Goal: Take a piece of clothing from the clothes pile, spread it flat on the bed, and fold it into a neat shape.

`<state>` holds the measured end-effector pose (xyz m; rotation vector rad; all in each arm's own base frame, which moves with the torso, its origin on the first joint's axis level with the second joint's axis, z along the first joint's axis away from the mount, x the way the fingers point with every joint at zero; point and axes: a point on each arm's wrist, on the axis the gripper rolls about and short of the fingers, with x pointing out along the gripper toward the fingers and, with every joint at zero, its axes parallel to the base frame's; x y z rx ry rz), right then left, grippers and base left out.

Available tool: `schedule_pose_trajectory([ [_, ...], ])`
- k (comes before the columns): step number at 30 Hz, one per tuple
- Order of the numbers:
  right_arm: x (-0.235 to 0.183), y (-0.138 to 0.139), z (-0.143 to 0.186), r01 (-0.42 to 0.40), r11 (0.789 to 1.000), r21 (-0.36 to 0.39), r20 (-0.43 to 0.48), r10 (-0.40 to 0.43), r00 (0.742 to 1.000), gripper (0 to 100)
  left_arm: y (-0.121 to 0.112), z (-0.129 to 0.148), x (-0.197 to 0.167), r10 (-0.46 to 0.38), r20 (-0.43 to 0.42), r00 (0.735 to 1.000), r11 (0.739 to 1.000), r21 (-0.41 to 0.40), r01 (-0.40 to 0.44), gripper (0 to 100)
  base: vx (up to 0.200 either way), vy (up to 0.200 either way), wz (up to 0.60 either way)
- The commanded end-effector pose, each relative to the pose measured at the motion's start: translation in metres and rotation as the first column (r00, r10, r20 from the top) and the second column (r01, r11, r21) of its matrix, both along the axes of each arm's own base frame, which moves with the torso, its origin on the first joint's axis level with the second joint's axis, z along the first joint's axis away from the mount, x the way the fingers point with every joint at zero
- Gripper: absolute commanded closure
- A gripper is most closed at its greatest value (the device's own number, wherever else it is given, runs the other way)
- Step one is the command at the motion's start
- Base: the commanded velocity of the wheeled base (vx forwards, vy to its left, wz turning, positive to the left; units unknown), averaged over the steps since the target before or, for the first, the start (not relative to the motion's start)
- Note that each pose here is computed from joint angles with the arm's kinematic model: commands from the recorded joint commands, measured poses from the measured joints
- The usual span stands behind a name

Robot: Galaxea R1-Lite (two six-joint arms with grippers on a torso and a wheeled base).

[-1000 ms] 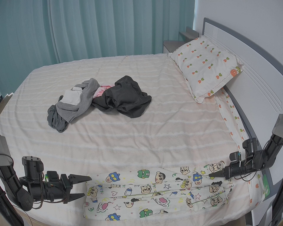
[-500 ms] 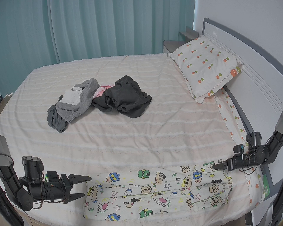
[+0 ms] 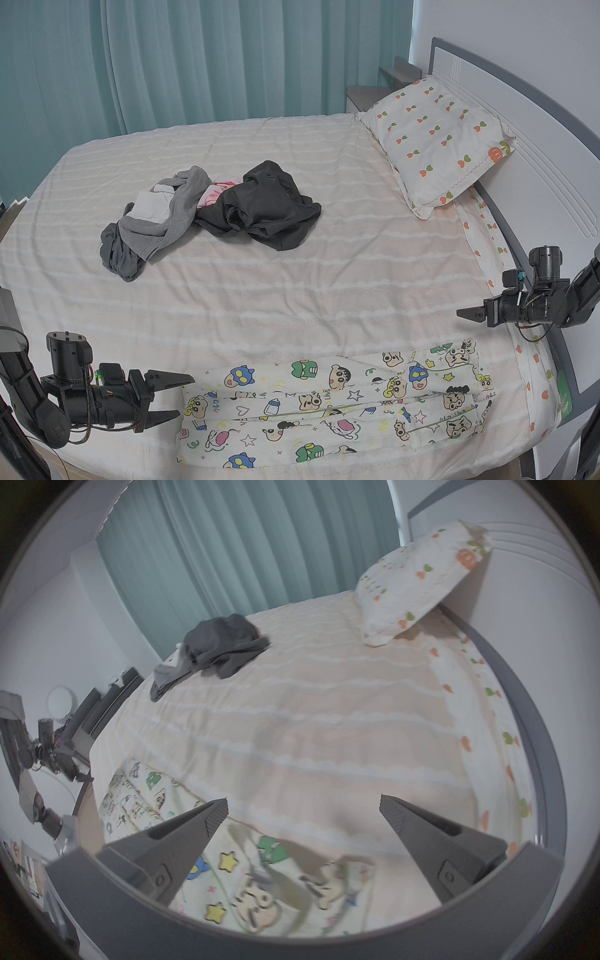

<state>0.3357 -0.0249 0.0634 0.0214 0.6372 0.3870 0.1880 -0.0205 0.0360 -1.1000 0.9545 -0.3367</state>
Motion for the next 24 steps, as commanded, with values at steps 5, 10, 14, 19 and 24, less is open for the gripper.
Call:
schedule_pose_trajectory([
  [5,-0.007,0.06,-0.014,-0.121,0.992,-0.041,-0.06,0.119,0.991,0,0.0,-0.001,-0.003,0.0,-0.012,1.0,1.0,0.0,0.0,0,0.0,0.0,0.0],
  [10,-0.015,0.082,-0.035,-0.164,0.984,-0.072,-0.135,0.153,0.979,0,0.0,-0.001,-0.003,0.0,-0.012,1.0,1.0,0.0,0.0,0,0.0,0.0,0.0],
  [14,-0.019,0.092,-0.045,-0.172,0.979,-0.107,-0.169,0.153,0.974,0,0.0,-0.001,-0.003,0.0,-0.012,1.0,1.0,0.0,0.0,0,0.0,0.0,0.0],
  [19,-0.019,0.095,-0.049,-0.17,0.977,-0.125,-0.18,0.146,0.973,0,0.0,-0.001,-0.003,0.0,-0.012,1.0,1.0,0.0,0.0,0,0.0,0.0,0.0],
  [24,-0.018,0.095,-0.05,-0.168,0.978,-0.125,-0.179,0.144,0.973,0,0.0,-0.001,-0.003,0.0,-0.012,1.0,1.0,0.0,0.0,0,0.0,0.0,0.0],
])
